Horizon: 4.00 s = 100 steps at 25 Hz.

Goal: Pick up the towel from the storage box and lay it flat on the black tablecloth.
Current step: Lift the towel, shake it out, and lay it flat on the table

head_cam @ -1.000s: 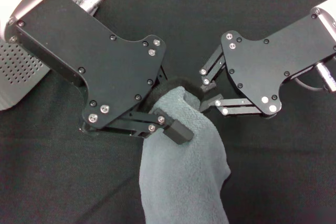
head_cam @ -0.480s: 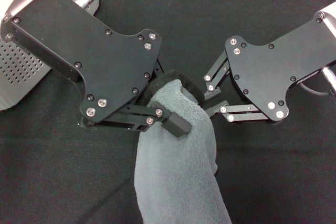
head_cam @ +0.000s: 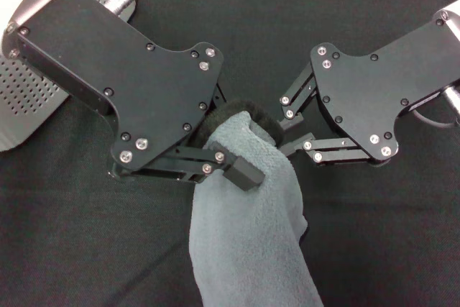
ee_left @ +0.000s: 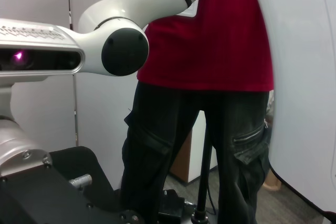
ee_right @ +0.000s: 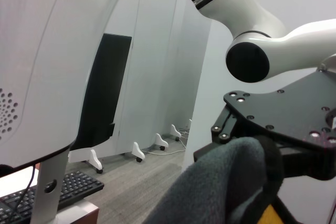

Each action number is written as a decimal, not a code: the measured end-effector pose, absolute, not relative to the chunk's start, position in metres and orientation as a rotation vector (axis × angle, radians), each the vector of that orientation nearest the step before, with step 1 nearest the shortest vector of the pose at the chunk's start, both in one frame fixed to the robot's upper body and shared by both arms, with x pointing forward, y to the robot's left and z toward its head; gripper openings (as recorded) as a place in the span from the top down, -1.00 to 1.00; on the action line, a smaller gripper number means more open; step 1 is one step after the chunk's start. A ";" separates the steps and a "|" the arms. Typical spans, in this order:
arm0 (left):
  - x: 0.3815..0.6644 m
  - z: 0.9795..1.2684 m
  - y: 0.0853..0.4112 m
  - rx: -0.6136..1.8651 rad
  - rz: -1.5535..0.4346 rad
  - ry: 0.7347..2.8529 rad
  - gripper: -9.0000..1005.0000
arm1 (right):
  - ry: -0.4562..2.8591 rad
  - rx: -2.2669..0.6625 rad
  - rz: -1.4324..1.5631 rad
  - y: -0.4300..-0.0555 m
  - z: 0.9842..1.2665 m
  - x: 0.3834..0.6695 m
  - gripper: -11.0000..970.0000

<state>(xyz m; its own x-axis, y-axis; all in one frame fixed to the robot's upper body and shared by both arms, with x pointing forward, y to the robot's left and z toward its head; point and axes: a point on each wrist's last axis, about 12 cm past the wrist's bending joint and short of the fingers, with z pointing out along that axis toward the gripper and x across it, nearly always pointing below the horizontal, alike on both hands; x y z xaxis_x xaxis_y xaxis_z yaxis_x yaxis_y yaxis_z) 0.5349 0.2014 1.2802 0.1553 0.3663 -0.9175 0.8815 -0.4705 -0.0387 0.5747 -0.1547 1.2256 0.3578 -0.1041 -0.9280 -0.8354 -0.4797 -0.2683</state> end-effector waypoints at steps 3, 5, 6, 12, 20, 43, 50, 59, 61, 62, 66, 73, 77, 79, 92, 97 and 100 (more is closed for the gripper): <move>0.535 1.280 0.201 1.918 -1.292 1.183 0.95 | 0.827 -1.840 1.182 -0.155 1.226 0.575 0.73; 0.535 1.281 0.201 1.918 -1.292 1.182 0.95 | 0.836 -1.842 1.184 -0.155 1.226 0.575 0.73; 0.535 1.281 0.201 1.919 -1.292 1.182 0.95 | 0.838 -1.843 1.184 -0.154 1.226 0.575 0.73; 0.535 1.281 0.200 1.920 -1.293 1.181 0.95 | 0.837 -1.839 1.178 -0.154 1.225 0.575 0.38; 0.535 1.281 0.200 1.919 -1.294 1.180 0.95 | 0.812 -1.840 1.179 -0.151 1.226 0.574 0.31; 0.534 1.274 0.209 1.840 -1.298 1.205 0.94 | 0.789 -1.772 1.113 -0.166 1.222 0.569 0.96; 0.529 1.256 0.210 1.788 -1.318 1.240 0.93 | 0.838 -1.709 1.101 -0.171 1.223 0.572 0.97; 0.527 1.246 0.230 1.604 -1.278 1.262 0.92 | 0.935 -1.660 1.088 -0.173 1.223 0.577 0.98; 0.528 1.244 0.236 1.540 -1.258 1.276 0.92 | 0.952 -1.653 1.076 -0.173 1.225 0.578 0.98; 0.528 1.243 0.239 1.507 -1.248 1.283 0.92 | 0.964 -1.645 1.063 -0.174 1.226 0.579 0.98; 0.526 1.235 0.252 1.384 -1.205 1.295 0.91 | 1.022 -1.602 0.985 -0.178 1.231 0.583 0.98; 0.520 1.213 0.265 1.273 -1.192 1.313 0.51 | 1.060 -1.534 0.848 -0.185 1.249 0.589 0.98; 0.519 1.200 0.270 1.209 -1.212 1.306 0.48 | 1.065 -1.512 0.763 -0.186 1.263 0.592 0.97; 0.517 1.193 0.271 1.188 -1.217 1.301 0.48 | 1.055 -1.512 0.735 -0.185 1.270 0.592 0.97; 0.515 1.174 0.280 1.086 -1.213 1.297 0.49 | 0.992 -1.487 0.594 -0.189 1.294 0.581 0.97; 0.516 1.174 0.280 1.088 -1.211 1.299 0.49 | 0.977 -1.455 0.571 -0.194 1.295 0.581 0.97; 0.517 1.175 0.280 1.096 -1.210 1.301 0.49 | 0.967 -1.436 0.552 -0.197 1.296 0.581 0.96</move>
<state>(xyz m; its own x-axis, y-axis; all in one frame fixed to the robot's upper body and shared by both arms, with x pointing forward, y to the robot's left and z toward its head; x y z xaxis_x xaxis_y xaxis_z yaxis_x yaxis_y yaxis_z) 0.5170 0.2796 1.1746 -0.0825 -0.0148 -0.9965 0.9928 0.0860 -0.0834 0.5806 -0.1974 1.2958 0.5332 -0.2286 -0.8145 -0.8176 0.1081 -0.5656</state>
